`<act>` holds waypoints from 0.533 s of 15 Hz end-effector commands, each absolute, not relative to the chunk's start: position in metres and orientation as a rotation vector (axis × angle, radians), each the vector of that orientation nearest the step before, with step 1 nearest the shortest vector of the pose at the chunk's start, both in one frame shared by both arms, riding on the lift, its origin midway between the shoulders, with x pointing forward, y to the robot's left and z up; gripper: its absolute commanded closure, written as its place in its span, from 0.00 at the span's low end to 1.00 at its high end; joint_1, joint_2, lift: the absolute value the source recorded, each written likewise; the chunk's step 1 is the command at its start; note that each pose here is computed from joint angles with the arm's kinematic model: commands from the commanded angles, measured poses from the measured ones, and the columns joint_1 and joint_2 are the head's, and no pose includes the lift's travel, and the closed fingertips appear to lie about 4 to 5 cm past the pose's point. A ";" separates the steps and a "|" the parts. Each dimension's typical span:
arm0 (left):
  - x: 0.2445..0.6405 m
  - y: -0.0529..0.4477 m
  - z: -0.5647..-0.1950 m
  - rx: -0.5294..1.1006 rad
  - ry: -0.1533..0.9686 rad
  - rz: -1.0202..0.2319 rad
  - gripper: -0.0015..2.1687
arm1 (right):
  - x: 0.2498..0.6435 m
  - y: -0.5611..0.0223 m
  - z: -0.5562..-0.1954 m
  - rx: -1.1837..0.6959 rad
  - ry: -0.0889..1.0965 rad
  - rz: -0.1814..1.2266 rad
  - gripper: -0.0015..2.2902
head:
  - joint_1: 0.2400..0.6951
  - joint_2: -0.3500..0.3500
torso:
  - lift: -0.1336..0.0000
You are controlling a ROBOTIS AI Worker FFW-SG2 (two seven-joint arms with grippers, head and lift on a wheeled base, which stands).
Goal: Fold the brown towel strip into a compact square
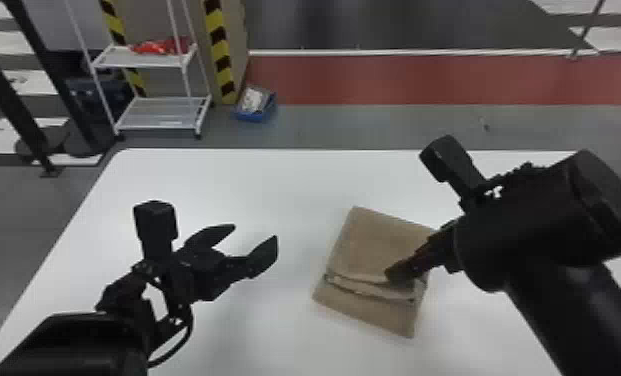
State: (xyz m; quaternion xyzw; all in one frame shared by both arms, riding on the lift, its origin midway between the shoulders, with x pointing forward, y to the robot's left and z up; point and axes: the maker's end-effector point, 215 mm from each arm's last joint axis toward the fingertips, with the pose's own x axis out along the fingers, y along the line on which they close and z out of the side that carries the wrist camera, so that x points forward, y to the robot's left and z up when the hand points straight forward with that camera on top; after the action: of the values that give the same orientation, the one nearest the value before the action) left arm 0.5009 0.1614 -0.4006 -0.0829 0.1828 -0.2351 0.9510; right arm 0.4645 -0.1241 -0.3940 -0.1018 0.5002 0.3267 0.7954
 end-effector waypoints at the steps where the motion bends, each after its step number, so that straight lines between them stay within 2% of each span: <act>1: 0.501 0.163 -0.400 -0.169 0.371 -0.476 0.03 | 0.465 -0.124 -0.391 -0.222 1.066 0.698 0.13 | 1.00 0.56 | 0.07; 8: 0.500 0.158 -0.401 -0.169 0.372 -0.485 0.03 | 0.452 -0.103 -0.413 -0.288 1.112 0.708 0.13 | 1.00 0.57 | 0.07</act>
State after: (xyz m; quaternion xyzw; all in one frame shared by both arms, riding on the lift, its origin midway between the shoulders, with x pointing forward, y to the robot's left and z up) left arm 0.4997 0.1593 -0.4009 -0.0832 0.1832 -0.2371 0.9504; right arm 0.4555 -0.1101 -0.4068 -0.1277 0.5085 0.3262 0.7866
